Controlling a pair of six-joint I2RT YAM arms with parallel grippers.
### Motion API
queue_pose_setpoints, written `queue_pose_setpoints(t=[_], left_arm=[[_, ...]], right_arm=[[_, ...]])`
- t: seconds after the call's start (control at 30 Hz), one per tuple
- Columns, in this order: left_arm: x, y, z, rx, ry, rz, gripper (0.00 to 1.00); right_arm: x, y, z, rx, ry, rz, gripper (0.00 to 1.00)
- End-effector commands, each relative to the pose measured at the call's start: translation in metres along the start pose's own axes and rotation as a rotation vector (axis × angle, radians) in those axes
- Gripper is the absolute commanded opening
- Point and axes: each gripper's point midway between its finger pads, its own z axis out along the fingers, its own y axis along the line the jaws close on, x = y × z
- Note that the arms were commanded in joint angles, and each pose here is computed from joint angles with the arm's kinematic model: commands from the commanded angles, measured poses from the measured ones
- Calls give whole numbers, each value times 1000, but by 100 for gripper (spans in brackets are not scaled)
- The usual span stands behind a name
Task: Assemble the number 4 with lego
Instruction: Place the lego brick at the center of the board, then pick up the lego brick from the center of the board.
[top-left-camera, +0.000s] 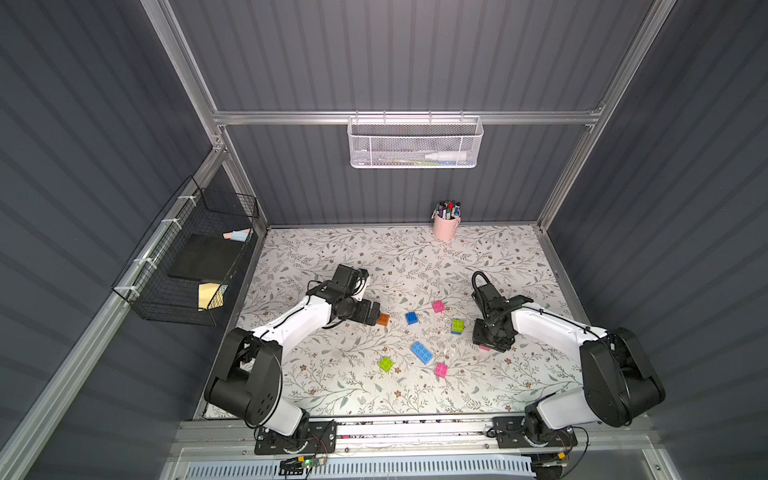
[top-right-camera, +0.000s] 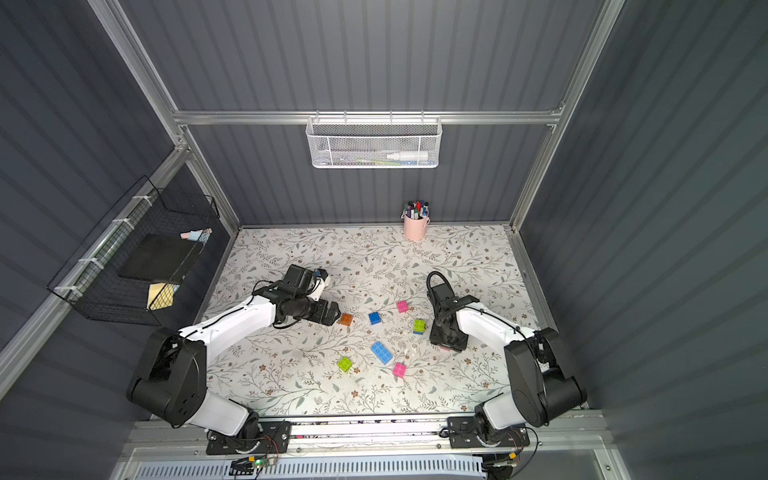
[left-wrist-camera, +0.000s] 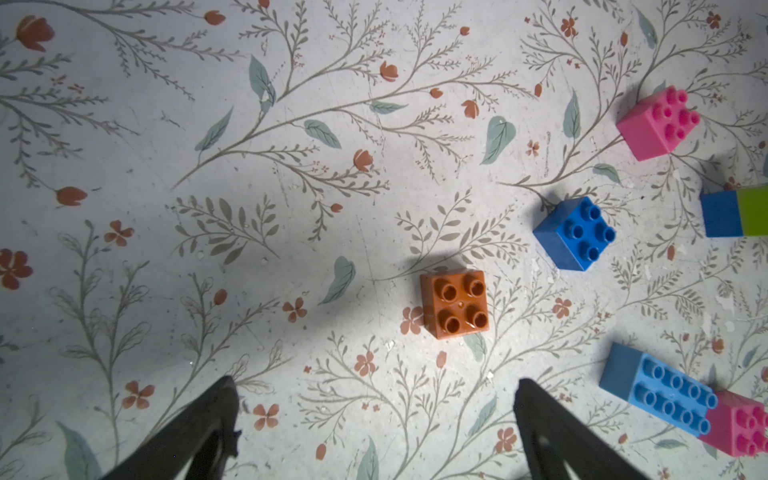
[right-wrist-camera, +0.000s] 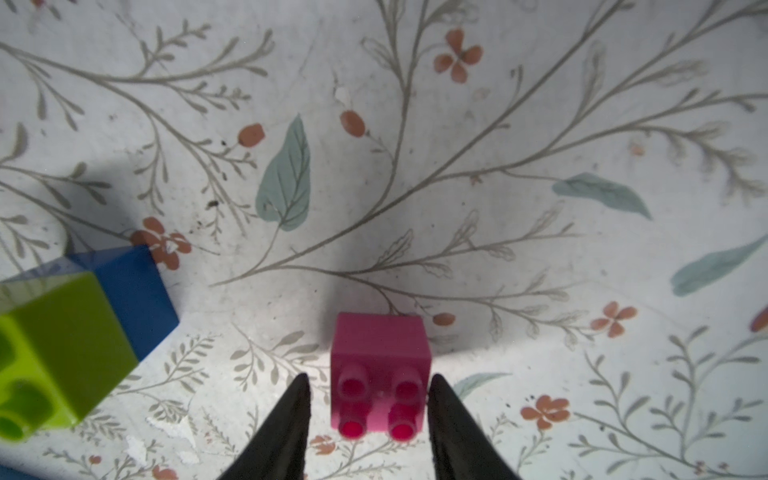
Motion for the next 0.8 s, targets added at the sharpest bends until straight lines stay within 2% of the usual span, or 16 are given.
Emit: queue_pose_setpoints(t=[0.0, 0.33, 0.77], left_arm=[[2, -1, -5, -8, -7, 23, 99], [3, 0, -4, -10, -4, 23, 99], [3, 0, -5, -13, -2, 24, 100]], right_arm=[[5, -10, 5, 37, 21, 0, 47], [-1, -12, 7, 42, 15, 3, 42], [-3, -11, 4, 28, 7, -5, 43]])
